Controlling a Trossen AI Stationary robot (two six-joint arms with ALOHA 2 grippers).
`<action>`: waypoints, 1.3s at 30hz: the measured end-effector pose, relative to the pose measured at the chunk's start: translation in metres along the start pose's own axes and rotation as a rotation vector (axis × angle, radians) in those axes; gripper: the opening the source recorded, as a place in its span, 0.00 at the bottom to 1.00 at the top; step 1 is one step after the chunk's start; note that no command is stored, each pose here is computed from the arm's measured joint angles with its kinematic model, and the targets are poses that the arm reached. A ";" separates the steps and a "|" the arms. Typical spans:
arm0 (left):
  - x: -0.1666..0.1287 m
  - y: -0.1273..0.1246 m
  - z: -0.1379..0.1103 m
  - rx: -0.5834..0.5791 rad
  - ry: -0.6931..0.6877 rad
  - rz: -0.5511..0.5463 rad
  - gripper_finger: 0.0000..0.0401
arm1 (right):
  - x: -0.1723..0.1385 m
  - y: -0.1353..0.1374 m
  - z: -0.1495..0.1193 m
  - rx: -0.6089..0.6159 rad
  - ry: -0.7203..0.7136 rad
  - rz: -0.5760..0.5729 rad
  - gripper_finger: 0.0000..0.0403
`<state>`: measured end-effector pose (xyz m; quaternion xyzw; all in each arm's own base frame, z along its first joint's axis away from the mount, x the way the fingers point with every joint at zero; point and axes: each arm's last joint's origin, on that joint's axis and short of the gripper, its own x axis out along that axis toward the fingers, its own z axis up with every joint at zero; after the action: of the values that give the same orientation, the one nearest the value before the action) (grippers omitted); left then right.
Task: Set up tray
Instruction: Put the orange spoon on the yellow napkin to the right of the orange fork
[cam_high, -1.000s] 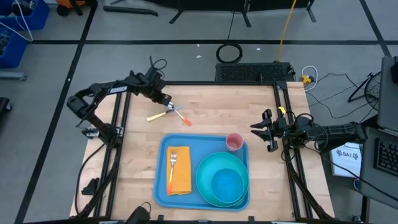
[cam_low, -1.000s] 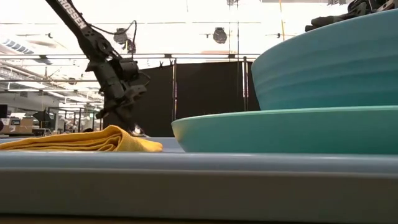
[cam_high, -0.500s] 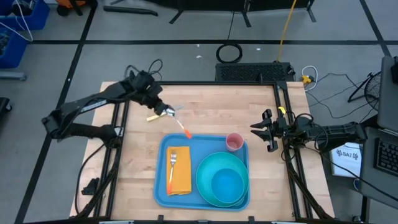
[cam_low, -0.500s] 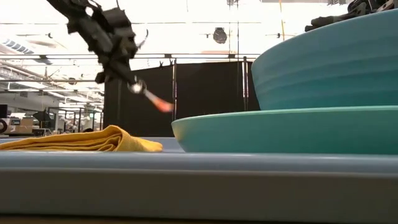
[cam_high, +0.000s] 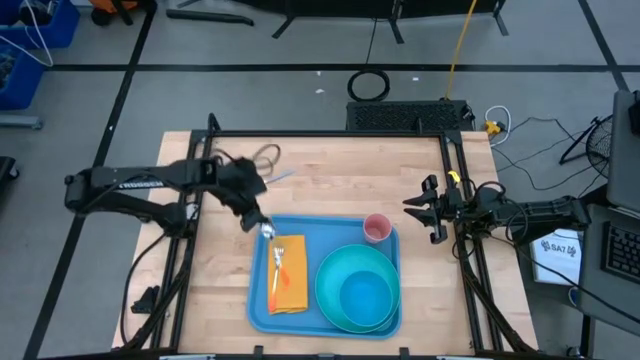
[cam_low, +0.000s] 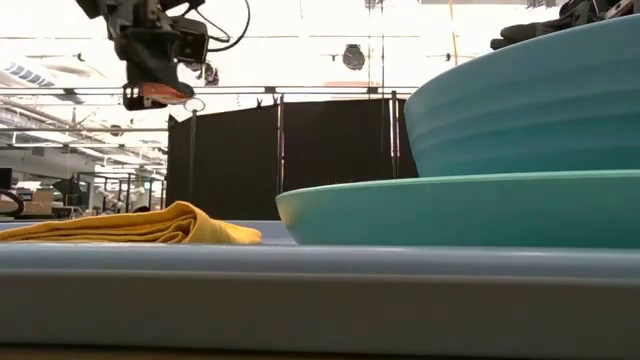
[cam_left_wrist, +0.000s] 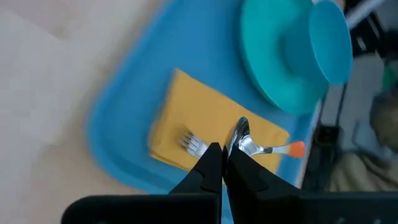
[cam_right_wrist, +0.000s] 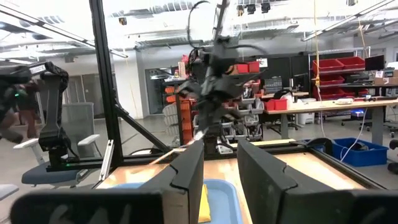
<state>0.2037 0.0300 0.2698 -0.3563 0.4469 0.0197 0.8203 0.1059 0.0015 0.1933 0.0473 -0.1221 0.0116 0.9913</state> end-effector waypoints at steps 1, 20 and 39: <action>0.005 -0.005 -0.002 0.009 0.020 -0.008 0.01 | 0.000 0.000 0.000 0.000 -0.001 0.000 0.22; 0.094 -0.018 -0.002 0.129 0.225 -0.004 0.01 | 0.000 0.000 0.000 0.023 -0.004 0.000 0.22; 0.104 -0.004 0.010 0.154 0.219 -0.023 0.01 | 0.000 0.000 0.000 0.022 0.000 0.000 0.22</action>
<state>0.2743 0.0030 0.1979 -0.2973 0.5299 -0.0629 0.7918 0.1060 0.0015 0.1933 0.0584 -0.1222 0.0129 0.9907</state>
